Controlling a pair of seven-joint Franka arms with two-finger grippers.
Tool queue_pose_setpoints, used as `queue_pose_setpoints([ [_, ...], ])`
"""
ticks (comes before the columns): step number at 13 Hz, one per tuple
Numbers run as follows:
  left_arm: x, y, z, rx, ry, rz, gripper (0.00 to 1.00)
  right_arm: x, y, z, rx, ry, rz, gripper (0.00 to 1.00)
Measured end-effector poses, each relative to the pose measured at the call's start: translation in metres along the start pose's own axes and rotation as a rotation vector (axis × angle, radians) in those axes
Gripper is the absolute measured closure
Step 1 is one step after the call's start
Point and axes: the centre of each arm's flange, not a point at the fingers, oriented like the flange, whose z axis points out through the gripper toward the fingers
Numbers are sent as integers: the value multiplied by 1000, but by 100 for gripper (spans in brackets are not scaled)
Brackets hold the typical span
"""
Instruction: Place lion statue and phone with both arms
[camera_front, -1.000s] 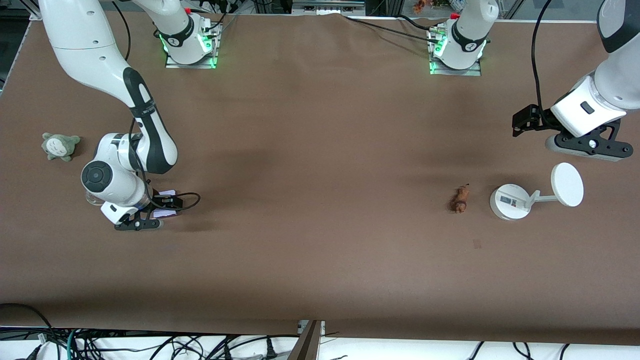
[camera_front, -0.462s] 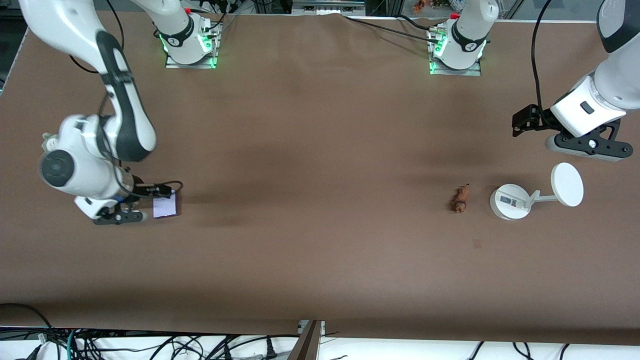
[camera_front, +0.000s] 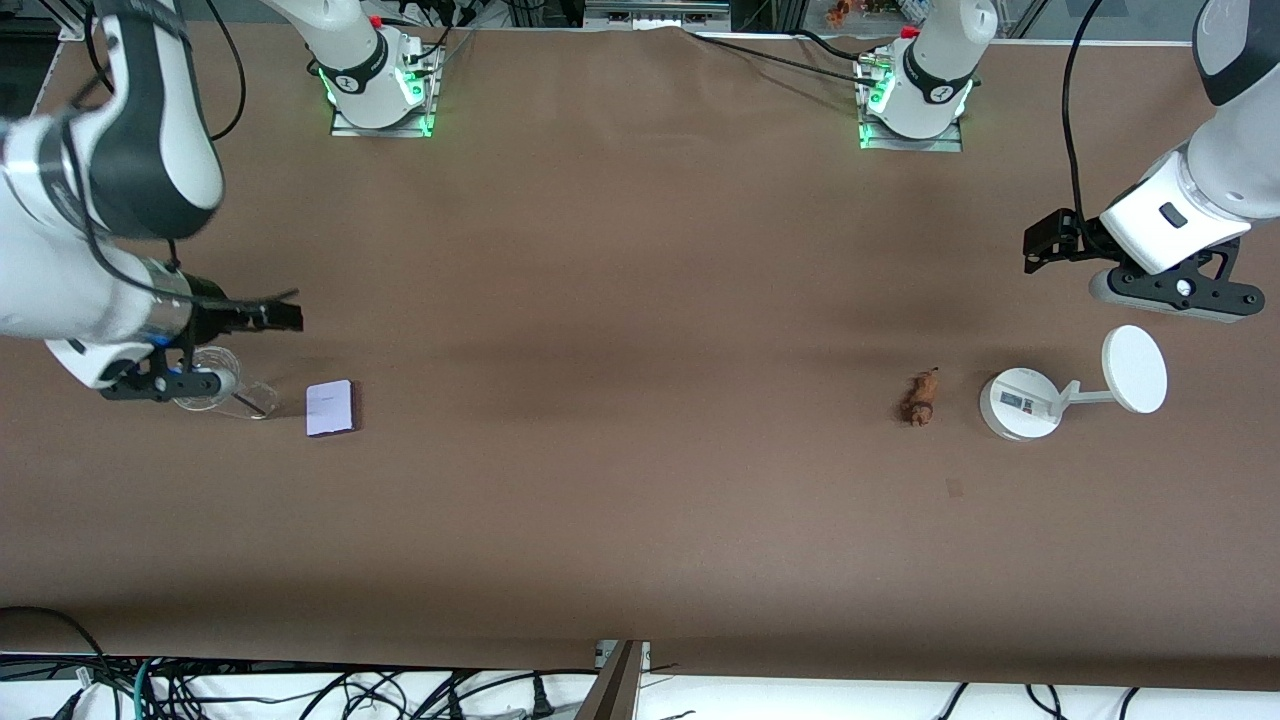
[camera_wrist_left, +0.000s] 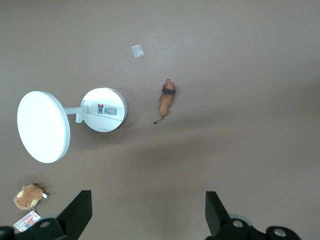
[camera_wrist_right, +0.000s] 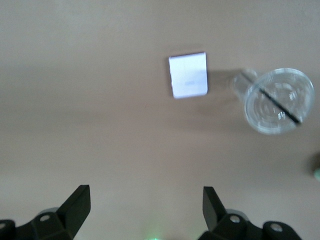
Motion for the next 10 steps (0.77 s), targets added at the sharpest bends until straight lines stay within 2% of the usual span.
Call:
queue_pose_setpoints([
  [3, -1, 5, 1, 0, -9, 8, 0, -43, -7, -53, 2, -34, 7, 0],
  [6, -1, 8, 1, 0, -13, 14, 0, -83, 0, -97, 16, 14, 6, 0],
  [8, -1, 8, 1, 0, -13, 14, 0, -86, 4, -100, 19, 18, 16, 0],
  [10, -1, 8, 1, 0, -13, 14, 0, -76, 4, -87, 14, -9, 21, 0],
])
